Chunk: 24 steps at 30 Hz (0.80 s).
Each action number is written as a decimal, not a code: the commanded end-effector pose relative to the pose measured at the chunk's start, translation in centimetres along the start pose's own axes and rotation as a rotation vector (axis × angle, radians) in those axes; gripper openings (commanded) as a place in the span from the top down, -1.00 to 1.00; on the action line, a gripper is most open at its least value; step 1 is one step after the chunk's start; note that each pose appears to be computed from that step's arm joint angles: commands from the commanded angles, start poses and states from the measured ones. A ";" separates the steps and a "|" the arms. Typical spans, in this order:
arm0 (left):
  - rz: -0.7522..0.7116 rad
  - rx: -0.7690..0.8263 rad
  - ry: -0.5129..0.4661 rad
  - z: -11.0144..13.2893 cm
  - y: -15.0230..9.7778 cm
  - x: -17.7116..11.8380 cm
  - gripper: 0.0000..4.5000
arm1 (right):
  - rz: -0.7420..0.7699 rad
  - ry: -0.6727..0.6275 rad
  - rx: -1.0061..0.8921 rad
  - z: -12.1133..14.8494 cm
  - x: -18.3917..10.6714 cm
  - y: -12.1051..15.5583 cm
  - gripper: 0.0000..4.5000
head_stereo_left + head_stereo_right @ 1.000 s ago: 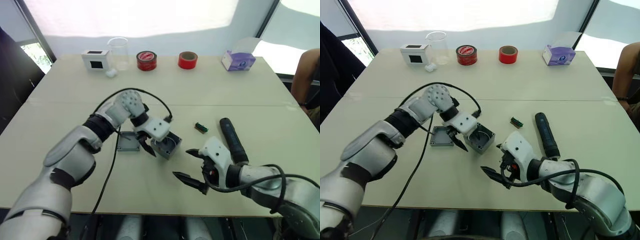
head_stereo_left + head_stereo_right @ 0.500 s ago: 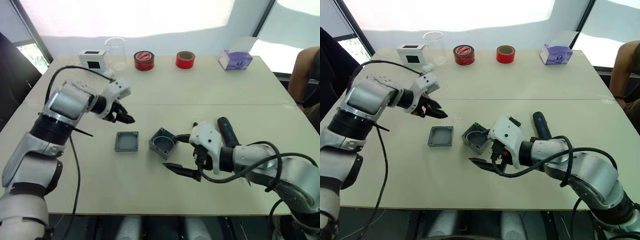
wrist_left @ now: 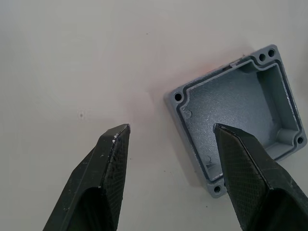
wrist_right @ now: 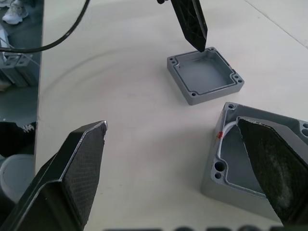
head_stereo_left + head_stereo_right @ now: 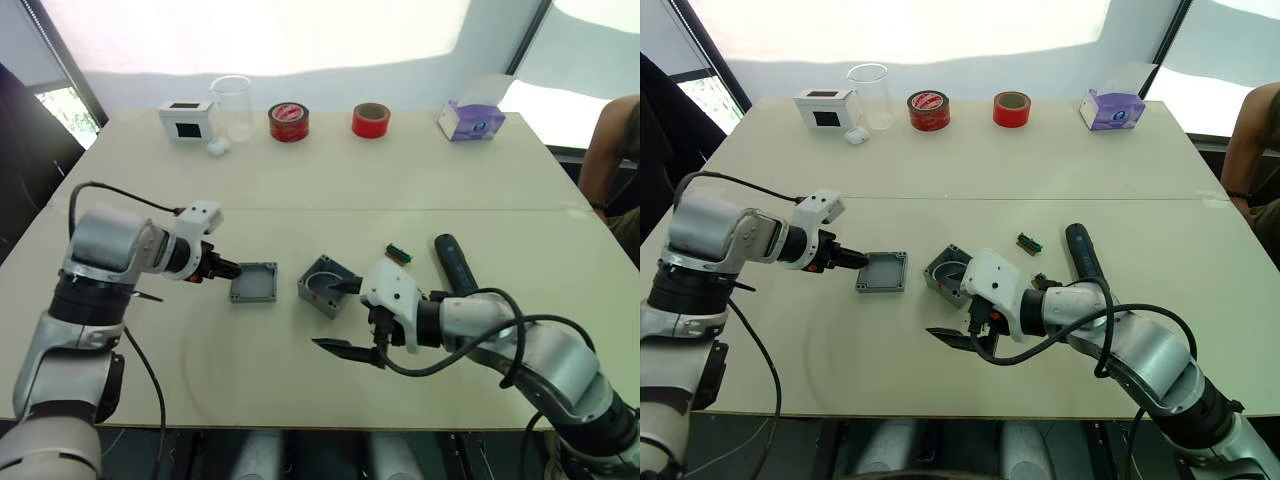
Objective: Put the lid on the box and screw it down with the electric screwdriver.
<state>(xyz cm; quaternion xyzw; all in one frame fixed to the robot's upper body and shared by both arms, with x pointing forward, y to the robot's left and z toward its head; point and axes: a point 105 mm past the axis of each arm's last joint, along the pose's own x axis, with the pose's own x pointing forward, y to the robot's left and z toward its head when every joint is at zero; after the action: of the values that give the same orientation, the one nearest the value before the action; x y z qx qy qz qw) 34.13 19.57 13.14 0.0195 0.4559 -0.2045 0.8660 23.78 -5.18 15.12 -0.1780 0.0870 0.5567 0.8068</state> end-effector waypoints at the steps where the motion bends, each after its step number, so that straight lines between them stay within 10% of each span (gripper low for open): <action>1: 0.000 -0.019 -0.012 0.4 -0.1 -0.2 -0.25 | -0.020 -0.030 -0.010 0.4 0.1 0.2 -1.00; 11: 0.065 -0.074 0.065 -0.5 0.4 1.6 -0.25 | -0.076 -0.034 0.015 0.3 0.1 0.5 -1.00; 19: 0.031 -0.085 0.107 -2.2 -0.5 3.0 0.92 | -0.107 -0.028 0.021 0.2 -0.2 0.2 -1.00; 24: 0.036 -0.112 0.074 -2.1 -0.9 3.4 0.96 | -0.123 -0.020 0.019 0.2 -0.7 -0.4 -1.00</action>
<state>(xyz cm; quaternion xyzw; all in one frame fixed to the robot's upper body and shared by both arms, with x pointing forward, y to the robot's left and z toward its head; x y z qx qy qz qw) 34.72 18.15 11.34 -0.0080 0.4649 -0.1708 0.8687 24.08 -5.77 14.44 -0.1631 0.0966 0.5069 0.8409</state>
